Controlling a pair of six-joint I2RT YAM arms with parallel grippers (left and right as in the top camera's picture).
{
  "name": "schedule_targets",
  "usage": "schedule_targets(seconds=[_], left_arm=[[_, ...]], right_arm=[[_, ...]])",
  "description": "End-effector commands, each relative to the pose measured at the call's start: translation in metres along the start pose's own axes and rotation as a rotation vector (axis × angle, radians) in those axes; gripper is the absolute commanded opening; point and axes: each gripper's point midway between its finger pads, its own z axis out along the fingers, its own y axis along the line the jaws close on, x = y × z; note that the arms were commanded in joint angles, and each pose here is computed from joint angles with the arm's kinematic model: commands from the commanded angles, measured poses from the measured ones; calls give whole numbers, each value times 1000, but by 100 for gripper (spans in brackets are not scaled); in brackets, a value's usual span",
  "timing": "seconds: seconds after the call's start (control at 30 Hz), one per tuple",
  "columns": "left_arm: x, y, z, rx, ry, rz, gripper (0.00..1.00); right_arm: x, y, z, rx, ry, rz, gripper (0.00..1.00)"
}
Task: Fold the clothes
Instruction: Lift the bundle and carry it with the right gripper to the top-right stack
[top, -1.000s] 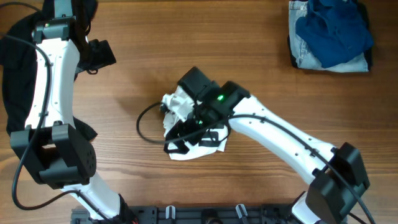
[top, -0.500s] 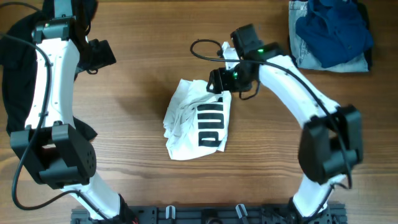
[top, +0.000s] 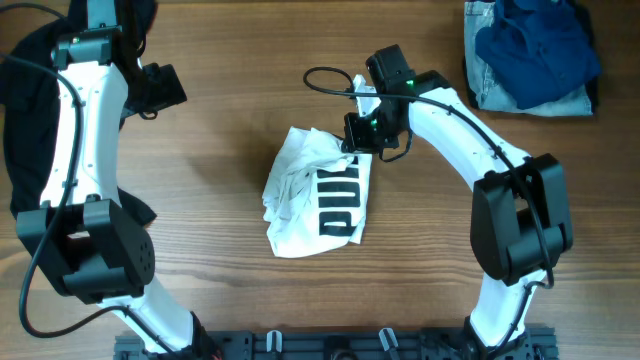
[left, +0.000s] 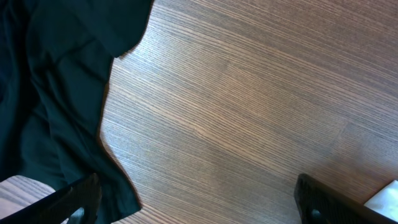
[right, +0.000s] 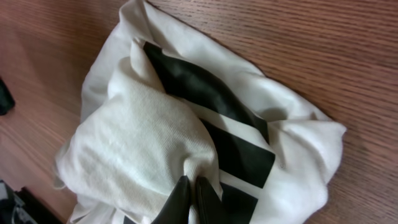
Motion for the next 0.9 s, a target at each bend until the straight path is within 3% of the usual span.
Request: schedule_targets(seconds=[0.0, 0.13, 0.23, 0.3, 0.37, 0.57, 0.7, 0.77, 0.87], left_arm=[[-2, -1, 3, 8, 2, -12, 100], [-5, -3, 3, 13, -11, -14, 100], [-4, -5, 3, 26, -6, -14, 100], [-6, -6, 3, 32, -11, -14, 100], [-6, -6, 3, 32, -11, -14, 100], [-5, -6, 3, 31, -9, -14, 100], [-5, -6, 3, 34, -8, -15, 100], [-5, -12, 3, 65, -6, -15, 100], [-4, -12, 3, 64, -3, -14, 100]], right_arm=[[-27, 37, -19, -110, -82, -50, 4], [-77, 100, -35, -215, -286, -112, 4], [-84, 147, -27, -288, -351, -193, 4], [-81, 172, -23, -310, -376, -250, 24], [-77, 180, -20, -305, -379, -280, 99], [-68, 119, -50, -143, -300, -208, 99], [-31, 51, -61, 70, -148, -150, 100], [10, 32, -33, 138, 5, -277, 83], [37, 21, -12, 146, 85, -263, 72]])
